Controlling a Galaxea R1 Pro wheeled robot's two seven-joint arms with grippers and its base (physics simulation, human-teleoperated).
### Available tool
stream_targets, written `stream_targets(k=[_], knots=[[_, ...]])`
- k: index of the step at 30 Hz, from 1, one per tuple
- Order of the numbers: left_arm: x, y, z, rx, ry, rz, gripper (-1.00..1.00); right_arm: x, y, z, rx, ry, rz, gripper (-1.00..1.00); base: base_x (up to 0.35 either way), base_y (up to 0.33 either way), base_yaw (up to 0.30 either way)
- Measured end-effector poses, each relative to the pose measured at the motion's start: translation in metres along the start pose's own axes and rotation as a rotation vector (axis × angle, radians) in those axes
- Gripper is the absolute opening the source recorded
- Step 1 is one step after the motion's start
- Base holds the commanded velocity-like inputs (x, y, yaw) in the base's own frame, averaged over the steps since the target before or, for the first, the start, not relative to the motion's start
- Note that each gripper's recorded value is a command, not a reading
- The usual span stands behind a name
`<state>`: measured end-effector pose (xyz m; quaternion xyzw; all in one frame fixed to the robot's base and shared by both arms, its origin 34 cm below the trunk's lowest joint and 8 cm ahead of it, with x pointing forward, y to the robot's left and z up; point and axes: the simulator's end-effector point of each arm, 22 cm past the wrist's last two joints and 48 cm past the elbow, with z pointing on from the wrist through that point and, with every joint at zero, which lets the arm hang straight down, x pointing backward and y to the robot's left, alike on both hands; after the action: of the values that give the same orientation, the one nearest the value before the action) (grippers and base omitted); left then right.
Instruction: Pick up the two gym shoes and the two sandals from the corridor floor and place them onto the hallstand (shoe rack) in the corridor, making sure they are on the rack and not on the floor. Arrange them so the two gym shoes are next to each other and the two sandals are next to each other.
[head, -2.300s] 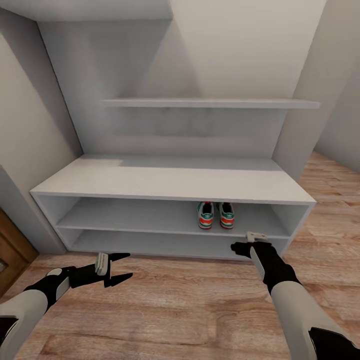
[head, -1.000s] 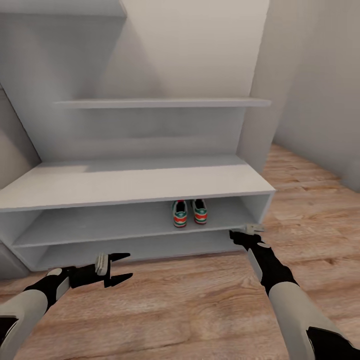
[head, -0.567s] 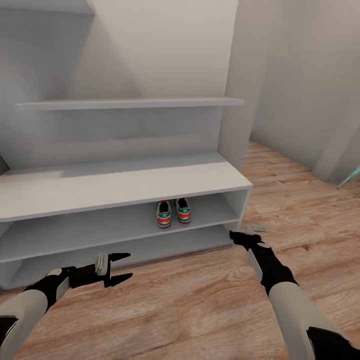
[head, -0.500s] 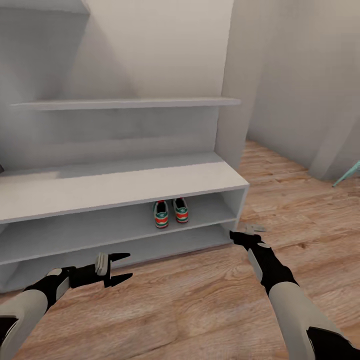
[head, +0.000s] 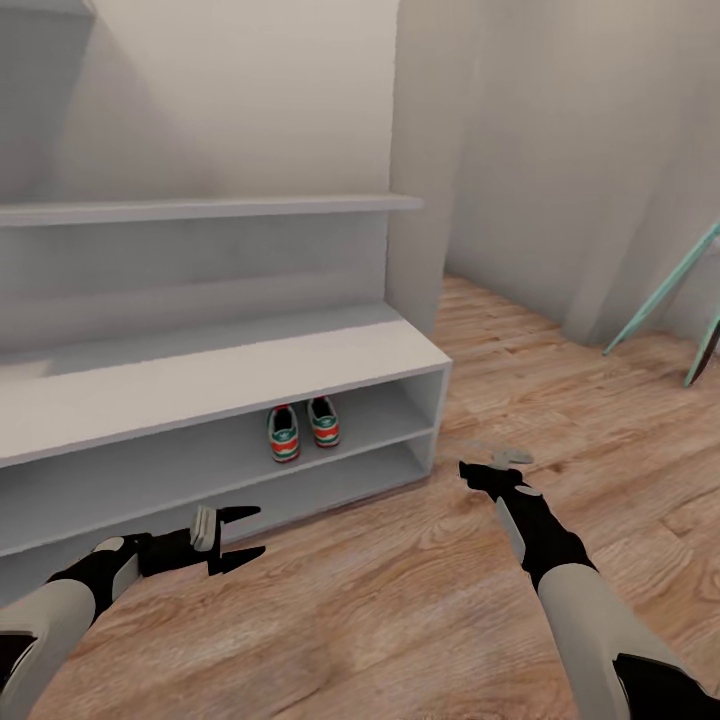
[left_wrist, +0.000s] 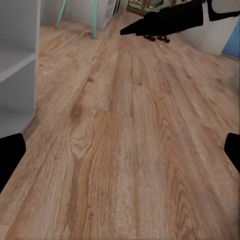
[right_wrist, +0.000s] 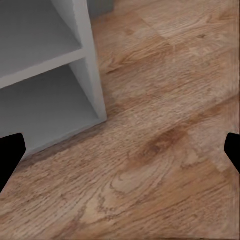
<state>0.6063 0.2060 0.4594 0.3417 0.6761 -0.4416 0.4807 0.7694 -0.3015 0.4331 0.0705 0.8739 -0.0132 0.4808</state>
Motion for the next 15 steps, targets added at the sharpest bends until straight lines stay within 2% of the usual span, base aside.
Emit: stream_targets(k=[12,15], knots=[[-0.0002,-0.0010,0.0019,0.003,-0.002,-0.002,1.00,-0.0004,-0.0001,0.0000,0.000,-0.001,0.000,1.00,0.000,0.000,-0.269],[-0.0070,-0.0029,0.0023,0.004,-0.008,0.009,1.00,-0.0085,0.0001,-0.0041,-0.001,-0.014,0.002,1.00,0.000,0.000,-0.269]])
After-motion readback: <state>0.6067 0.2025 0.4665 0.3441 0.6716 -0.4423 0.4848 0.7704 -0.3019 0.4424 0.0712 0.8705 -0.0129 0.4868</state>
